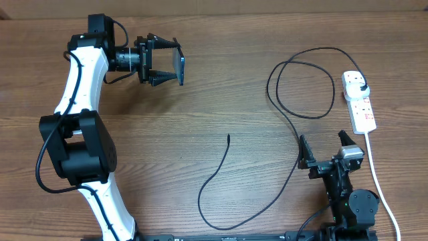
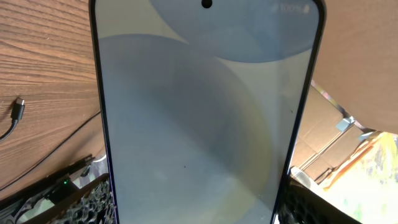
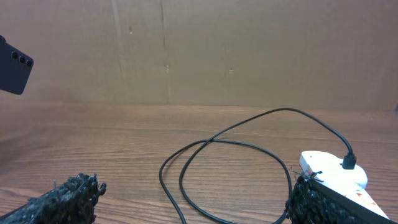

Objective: Plug charger to phone and switch on socket

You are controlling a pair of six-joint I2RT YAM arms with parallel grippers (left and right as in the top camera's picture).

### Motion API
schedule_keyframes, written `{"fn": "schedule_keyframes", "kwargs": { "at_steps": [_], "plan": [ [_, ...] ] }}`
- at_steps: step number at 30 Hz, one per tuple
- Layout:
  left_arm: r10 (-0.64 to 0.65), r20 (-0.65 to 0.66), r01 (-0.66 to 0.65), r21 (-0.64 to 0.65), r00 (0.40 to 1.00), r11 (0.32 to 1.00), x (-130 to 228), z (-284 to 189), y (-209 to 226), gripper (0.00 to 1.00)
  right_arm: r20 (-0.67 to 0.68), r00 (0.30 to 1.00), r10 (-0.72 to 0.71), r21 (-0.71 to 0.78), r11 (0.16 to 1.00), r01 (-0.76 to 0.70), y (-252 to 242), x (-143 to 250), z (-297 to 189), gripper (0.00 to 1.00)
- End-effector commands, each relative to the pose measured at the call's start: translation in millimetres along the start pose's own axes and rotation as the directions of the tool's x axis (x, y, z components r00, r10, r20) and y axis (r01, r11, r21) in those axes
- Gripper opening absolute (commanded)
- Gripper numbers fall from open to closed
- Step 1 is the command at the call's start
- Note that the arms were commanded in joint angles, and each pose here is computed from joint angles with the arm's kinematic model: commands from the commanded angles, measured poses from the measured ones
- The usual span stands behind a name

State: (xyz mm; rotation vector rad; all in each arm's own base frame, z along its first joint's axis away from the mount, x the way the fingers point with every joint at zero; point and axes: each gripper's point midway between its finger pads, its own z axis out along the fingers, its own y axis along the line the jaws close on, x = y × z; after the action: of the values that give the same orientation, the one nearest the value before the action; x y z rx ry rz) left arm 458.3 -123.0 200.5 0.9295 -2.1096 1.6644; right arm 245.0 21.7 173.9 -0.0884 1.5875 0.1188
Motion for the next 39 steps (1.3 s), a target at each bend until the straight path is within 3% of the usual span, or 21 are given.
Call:
{"fn": "schedule_keyframes", "kwargs": {
  "at_steps": [1, 39],
  "plan": [
    [0.048, -0.046, -0.045, 0.047, 0.998, 0.998, 18.4, -2.4, -21.1, 0.04, 0.005, 1.0, -0.002, -0.003, 1.0, 0.002, 0.8, 1.6, 0.1, 1.0],
    [0.024, -0.08, -0.019, 0.07, 0.996, 0.997, 24.3, -3.0, -24.9, 0.04, 0.005, 1.0, -0.002, -0.003, 1.0, 0.002, 0.8, 1.6, 0.1, 1.0]
  ]
}}
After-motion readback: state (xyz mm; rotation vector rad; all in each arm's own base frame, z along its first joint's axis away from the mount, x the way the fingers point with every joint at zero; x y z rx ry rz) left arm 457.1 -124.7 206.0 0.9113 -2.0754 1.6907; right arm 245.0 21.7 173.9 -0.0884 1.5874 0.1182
